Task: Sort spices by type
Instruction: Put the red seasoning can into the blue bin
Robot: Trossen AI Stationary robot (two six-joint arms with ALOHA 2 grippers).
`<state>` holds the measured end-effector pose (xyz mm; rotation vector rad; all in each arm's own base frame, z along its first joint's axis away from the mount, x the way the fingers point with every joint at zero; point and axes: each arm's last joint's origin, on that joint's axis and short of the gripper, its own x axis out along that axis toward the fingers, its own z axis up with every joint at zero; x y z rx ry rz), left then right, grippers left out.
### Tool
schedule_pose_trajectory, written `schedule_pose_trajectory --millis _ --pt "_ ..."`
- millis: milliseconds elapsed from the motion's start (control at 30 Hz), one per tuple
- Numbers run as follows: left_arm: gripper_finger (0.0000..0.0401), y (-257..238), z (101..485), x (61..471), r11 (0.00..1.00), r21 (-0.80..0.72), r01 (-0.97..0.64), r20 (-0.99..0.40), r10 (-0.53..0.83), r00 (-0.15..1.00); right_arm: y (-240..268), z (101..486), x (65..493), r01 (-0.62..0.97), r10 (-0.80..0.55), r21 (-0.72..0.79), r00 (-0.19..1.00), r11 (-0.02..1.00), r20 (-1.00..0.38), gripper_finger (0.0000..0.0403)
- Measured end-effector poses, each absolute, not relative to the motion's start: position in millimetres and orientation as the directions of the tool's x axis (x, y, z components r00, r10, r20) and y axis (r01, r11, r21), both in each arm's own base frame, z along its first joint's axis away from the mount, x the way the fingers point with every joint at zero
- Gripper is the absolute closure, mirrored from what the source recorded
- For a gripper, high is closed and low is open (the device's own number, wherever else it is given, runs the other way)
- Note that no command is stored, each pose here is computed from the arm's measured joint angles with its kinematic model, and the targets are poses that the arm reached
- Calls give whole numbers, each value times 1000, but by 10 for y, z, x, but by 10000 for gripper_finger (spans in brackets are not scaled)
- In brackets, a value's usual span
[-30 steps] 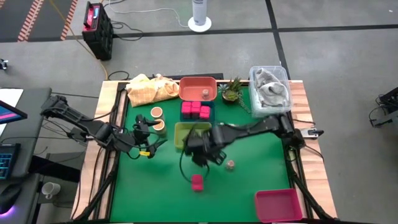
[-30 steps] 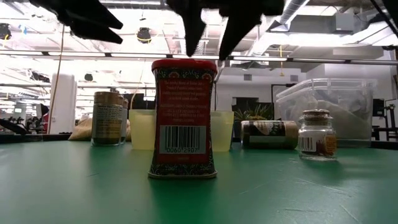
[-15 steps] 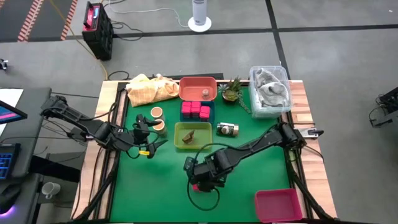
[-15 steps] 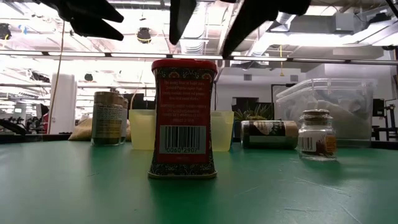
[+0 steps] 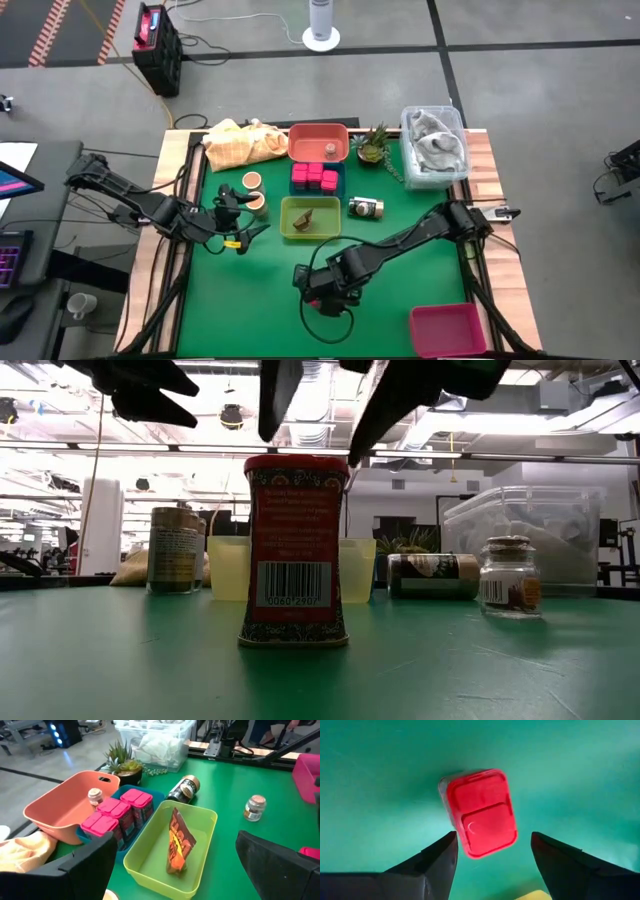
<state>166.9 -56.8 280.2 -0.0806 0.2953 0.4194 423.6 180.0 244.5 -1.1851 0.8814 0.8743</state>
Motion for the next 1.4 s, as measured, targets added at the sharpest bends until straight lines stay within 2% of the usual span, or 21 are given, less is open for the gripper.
schedule_pose_trajectory --millis 300,867,1067,1400 --pt "12 -570 2762 1658 906 -38 -422 -317 390 865 1844 2301 4252 -926 85 -352 365 141 -927 117" --pt "12 -582 2761 1654 903 -69 -423 -317 382 868 1826 2283 4309 -917 89 -381 392 120 -916 117" --pt "12 -593 2744 1669 905 -69 -419 -325 377 867 1841 2177 4352 -925 64 -377 379 46 -923 117" --pt "12 -660 2681 1717 914 -75 -399 -355 350 867 1747 2165 4408 -924 62 -377 380 67 -923 117"
